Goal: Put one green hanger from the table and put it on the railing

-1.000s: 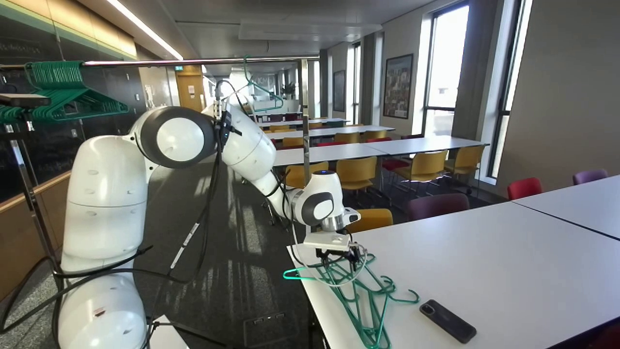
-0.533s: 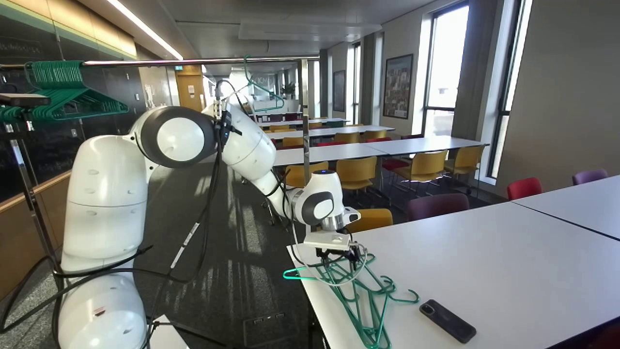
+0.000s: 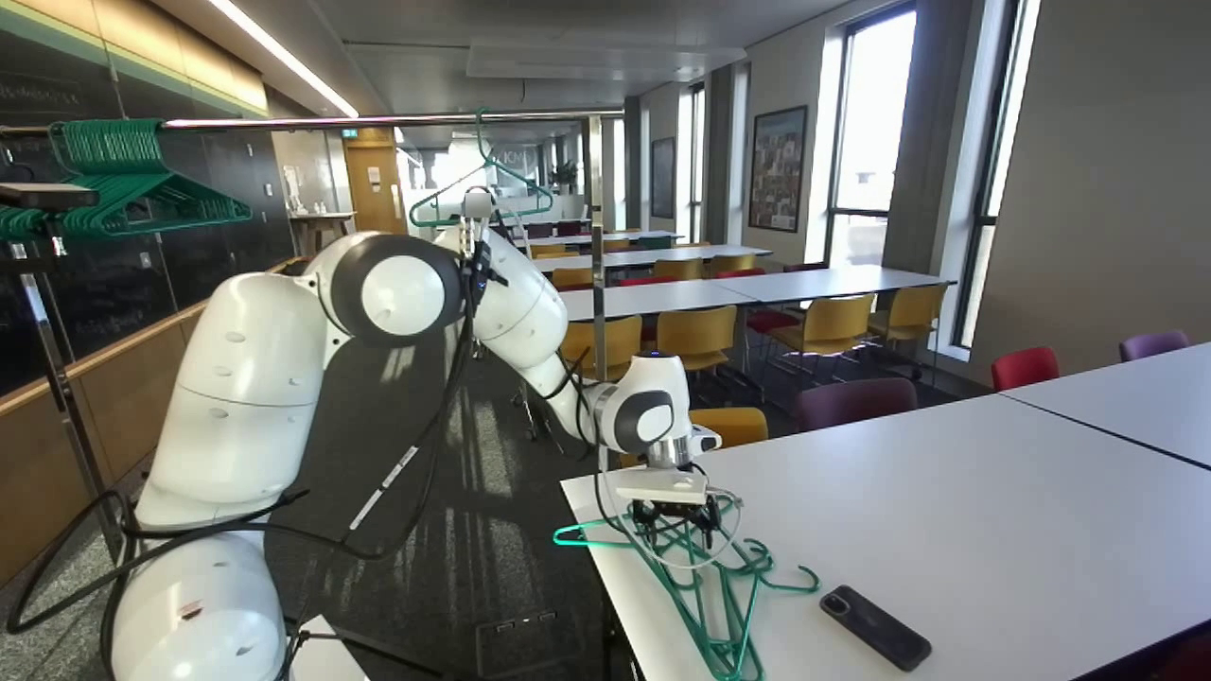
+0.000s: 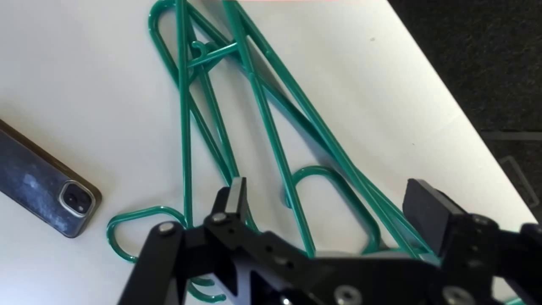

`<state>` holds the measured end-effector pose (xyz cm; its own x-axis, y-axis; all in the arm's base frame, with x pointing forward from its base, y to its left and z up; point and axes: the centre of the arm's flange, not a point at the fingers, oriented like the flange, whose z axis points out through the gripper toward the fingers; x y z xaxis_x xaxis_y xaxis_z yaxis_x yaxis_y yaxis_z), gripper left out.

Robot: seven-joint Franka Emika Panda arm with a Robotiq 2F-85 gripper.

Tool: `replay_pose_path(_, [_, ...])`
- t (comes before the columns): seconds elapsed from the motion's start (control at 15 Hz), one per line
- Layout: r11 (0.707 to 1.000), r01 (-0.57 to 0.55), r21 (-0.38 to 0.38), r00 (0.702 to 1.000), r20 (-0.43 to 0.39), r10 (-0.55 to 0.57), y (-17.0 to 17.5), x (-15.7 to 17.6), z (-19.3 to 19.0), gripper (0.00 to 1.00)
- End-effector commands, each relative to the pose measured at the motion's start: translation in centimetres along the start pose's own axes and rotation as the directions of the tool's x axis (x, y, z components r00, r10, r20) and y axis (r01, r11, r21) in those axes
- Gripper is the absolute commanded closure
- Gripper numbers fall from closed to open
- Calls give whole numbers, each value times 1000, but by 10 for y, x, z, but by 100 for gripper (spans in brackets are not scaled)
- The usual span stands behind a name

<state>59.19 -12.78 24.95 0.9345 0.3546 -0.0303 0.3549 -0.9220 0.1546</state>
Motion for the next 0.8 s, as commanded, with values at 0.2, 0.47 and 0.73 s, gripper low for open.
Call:
replay_pose_path(0.2, [992, 126, -23, 992, 33, -125, 55, 47, 39, 0])
replay_pose_path(0.47, [968, 244, 63, 970, -22, -243, 38, 59, 48, 0])
replay_pose_path(0.73, [954, 293, 59, 956, -17, -293, 22, 68, 58, 0])
